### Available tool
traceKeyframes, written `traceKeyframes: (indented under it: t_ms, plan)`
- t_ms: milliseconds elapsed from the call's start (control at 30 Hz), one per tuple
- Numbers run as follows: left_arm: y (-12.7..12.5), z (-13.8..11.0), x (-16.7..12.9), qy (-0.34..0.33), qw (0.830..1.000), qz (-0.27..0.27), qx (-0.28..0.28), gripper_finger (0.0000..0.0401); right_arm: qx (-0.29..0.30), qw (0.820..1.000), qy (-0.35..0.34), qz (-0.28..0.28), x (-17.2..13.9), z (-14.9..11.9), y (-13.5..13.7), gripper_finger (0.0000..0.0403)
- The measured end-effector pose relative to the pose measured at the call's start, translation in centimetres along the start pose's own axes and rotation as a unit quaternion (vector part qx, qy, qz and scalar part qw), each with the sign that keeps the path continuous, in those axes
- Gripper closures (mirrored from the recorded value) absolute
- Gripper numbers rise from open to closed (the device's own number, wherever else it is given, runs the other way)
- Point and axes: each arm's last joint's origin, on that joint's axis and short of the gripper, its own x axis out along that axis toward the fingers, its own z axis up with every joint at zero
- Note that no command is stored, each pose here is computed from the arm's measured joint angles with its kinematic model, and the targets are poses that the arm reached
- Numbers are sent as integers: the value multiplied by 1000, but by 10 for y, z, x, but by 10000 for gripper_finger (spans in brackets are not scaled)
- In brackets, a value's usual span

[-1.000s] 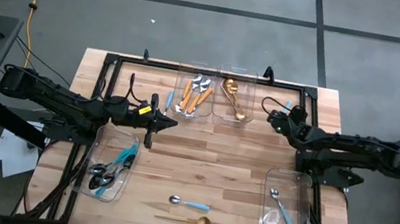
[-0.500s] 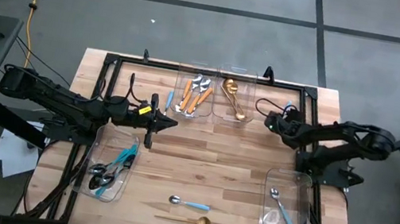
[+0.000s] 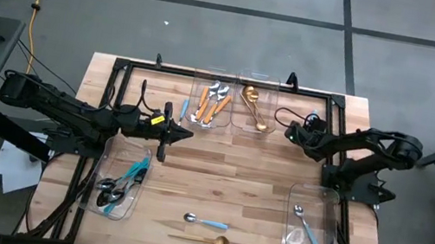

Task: Sort silverware by color (type)
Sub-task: Put the blue spoon into the bottom right transparent bin

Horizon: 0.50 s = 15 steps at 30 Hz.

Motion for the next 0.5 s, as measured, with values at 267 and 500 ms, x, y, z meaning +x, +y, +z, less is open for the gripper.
traceKeyframes:
  t_ms: [267,500]
  plan:
    - [0,0,0,0,1000,0,0,401,-22,1000,-2,1,-1,-1,0,388]
    - [0,0,0,0,1000,0,0,401,-50,999,3,16,-6,-1,1,397]
